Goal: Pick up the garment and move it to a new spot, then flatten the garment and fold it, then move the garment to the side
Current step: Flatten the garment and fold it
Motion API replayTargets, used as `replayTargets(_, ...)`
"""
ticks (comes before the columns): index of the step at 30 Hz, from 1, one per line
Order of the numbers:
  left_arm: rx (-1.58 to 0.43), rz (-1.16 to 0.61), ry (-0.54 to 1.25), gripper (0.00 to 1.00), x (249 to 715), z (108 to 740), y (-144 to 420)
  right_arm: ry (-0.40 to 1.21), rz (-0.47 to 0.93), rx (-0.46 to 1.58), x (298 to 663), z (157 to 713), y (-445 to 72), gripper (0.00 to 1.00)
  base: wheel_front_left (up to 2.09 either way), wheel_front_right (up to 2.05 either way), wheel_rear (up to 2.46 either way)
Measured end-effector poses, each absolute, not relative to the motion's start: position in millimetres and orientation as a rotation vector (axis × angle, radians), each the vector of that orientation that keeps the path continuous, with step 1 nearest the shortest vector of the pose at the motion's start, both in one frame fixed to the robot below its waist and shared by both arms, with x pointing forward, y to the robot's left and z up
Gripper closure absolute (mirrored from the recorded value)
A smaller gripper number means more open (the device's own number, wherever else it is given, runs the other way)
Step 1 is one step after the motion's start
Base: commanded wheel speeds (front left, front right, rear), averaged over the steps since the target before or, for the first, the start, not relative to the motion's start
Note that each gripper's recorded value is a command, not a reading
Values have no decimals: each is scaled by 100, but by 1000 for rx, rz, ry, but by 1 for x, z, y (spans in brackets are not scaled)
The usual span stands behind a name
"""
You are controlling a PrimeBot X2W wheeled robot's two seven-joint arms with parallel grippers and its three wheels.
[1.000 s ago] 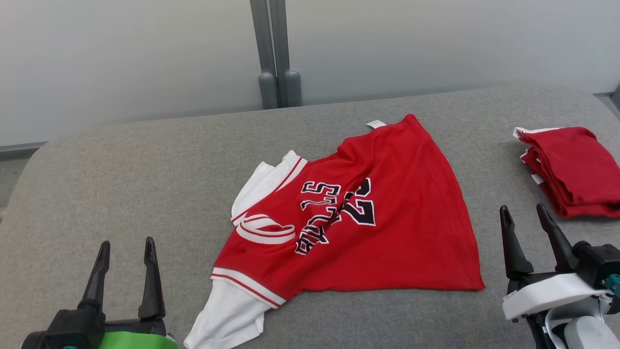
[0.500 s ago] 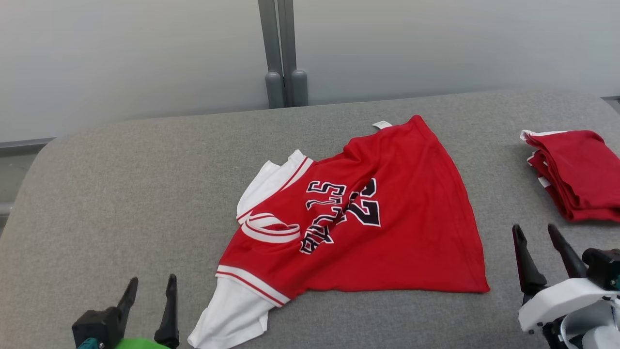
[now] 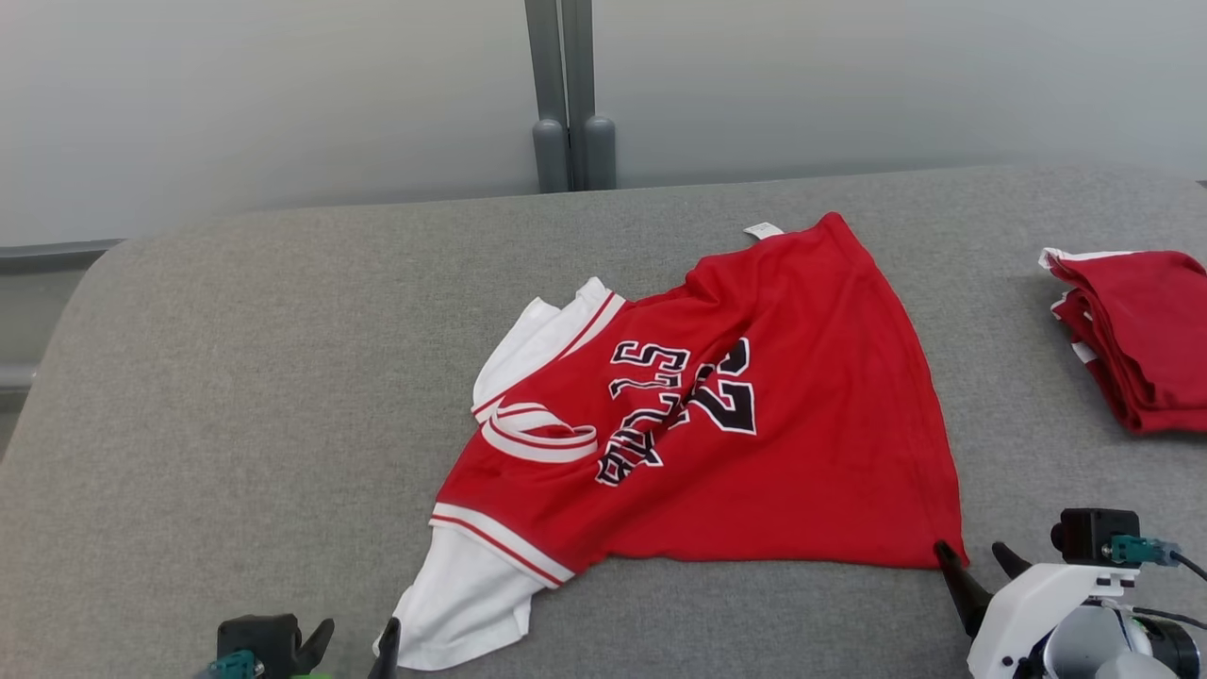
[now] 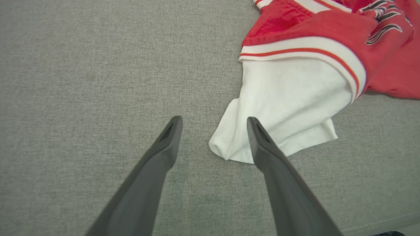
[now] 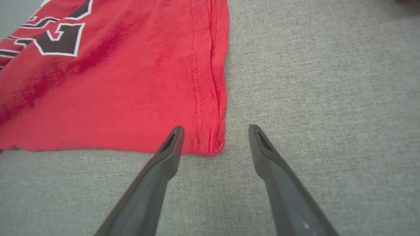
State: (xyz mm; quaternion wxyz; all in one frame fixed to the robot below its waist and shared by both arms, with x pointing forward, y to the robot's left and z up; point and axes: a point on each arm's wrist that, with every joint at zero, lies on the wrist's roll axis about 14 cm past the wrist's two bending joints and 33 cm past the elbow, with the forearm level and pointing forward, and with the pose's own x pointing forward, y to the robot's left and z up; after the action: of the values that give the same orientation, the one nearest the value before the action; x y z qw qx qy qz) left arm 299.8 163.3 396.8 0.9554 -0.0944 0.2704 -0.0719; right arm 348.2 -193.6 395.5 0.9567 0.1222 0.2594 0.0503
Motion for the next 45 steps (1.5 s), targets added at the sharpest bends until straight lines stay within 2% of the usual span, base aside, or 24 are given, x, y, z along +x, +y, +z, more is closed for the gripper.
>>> replayTargets(12, -207, -194, 679, 0, 301, 360, 148, 579, 105, 266, 364, 379, -182, 0, 0, 0, 0)
replayTargets(18, -214, -208, 681, 0, 305, 355, 145, 589, 126, 274, 367, 376, -173, 0, 0, 0, 0)
replayTargets(19, -216, -210, 684, 9, 305, 354, 144, 590, 130, 278, 367, 376, -171, 0, 0, 0, 0)
replayTargets(20, -217, -212, 686, 51, 305, 353, 144, 589, 134, 284, 368, 376, -169, 24, 0, 0, 0)
replayTargets(21, -217, -215, 682, 66, 305, 353, 143, 591, 138, 289, 368, 376, -167, 62, 0, 0, 0)
replayTargets(22, -217, -216, 681, 90, 306, 354, 143, 592, 142, 290, 368, 376, -166, 99, 0, 0, 0)
replayTargets(23, -218, -219, 679, 100, 306, 354, 143, 590, 145, 290, 367, 376, -165, 100, 0, 0, 0)
replayTargets(29, -223, -222, 632, 100, 309, 361, 142, 556, 151, 291, 368, 379, -165, 100, 0, 0, 0)
replayTargets(35, -232, -223, 556, 100, 316, 378, 143, 454, 149, 290, 376, 398, -170, 100, 0, 0, 0)
replayTargets(45, -186, -271, 306, 100, 369, 452, 143, 140, 199, 423, 427, 485, -161, 100, 0, 0, 0)
